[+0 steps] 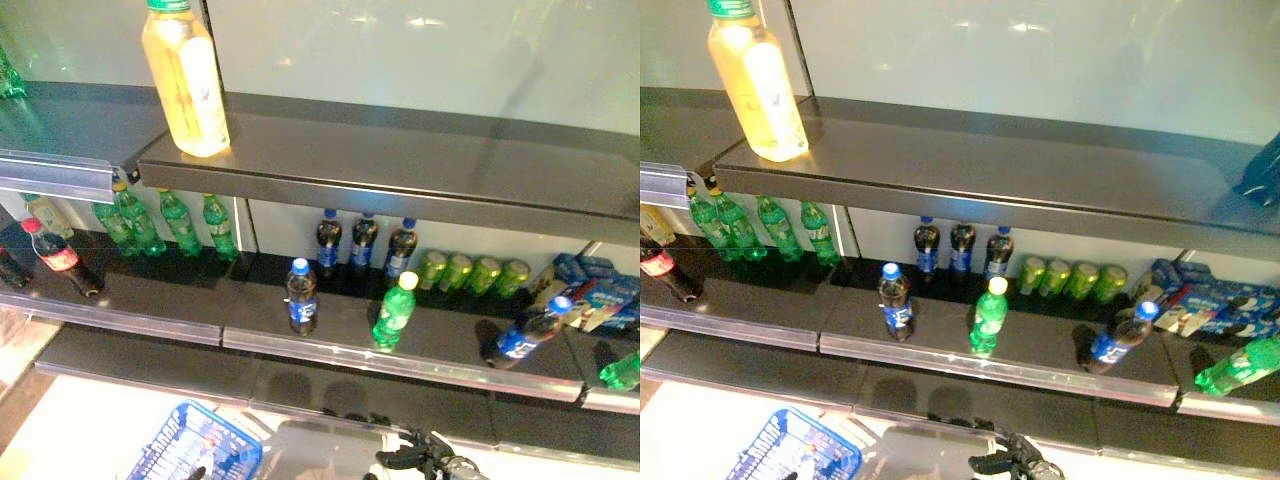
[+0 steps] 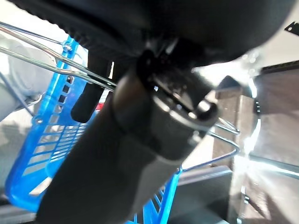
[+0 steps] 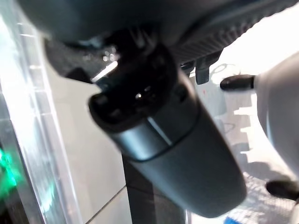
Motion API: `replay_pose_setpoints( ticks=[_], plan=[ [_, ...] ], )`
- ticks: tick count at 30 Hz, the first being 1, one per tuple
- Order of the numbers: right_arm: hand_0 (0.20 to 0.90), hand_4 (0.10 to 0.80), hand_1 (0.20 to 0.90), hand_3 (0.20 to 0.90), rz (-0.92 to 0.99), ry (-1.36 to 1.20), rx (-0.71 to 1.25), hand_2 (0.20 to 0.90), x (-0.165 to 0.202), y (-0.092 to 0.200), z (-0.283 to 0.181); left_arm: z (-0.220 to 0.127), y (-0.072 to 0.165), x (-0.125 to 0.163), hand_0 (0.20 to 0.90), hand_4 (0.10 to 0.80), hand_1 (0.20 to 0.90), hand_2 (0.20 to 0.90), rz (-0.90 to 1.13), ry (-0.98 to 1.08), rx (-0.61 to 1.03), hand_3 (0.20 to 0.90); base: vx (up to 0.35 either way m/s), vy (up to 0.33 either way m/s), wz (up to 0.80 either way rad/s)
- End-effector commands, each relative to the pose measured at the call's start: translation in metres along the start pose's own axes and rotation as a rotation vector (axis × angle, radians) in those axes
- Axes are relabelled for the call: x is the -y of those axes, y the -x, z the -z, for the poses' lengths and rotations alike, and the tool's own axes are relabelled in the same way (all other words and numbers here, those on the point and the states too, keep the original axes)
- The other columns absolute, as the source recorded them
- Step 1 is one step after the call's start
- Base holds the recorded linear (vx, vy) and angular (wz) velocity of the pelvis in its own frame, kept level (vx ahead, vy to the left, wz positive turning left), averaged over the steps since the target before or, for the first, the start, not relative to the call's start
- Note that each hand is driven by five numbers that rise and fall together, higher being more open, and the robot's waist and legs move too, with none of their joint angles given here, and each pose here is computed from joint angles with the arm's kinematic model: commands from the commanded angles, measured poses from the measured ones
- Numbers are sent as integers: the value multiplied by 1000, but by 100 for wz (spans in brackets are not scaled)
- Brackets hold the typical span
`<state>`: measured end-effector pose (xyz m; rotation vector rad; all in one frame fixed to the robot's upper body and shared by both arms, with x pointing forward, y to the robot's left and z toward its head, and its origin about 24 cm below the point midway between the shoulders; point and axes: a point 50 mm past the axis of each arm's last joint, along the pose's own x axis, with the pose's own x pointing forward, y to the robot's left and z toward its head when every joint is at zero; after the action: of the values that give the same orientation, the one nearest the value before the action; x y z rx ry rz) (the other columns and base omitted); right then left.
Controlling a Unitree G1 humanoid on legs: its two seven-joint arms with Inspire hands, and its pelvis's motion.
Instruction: Pick up the drink and place into the basket.
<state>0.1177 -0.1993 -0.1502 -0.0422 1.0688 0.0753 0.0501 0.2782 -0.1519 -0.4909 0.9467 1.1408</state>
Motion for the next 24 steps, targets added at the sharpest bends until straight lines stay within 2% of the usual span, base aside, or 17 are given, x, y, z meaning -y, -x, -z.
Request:
replay_pose_setpoints(
  ticks=[1,10,13,18,24],
  plan=[
    [900,800,900,900,-14,32,122,900,7,-4,-34,5,9,29,300,100,300,300,127,26,51,200,146,-78,-13],
    [900,800,900,900,-14,13,165,900,-14,-8,-47,10,6,6,300,100,300,300,59,82,39,200,167,-61,-13],
    [900,800,900,900,-48,20,198,900,-25,-8,-54,-4,3,11,300,100,300,300,53,73,61,200,138,-88,-22],
    [900,800,900,900,-49,14,186,900,-28,-9,-50,-22,6,42,300,100,300,300,142,106,113,200,85,-236,7],
    [900,800,900,900,-88,89,102,900,-30,-10,-41,-26,5,42,300,100,300,300,125,106,121,200,21,-385,-4]
  ],
)
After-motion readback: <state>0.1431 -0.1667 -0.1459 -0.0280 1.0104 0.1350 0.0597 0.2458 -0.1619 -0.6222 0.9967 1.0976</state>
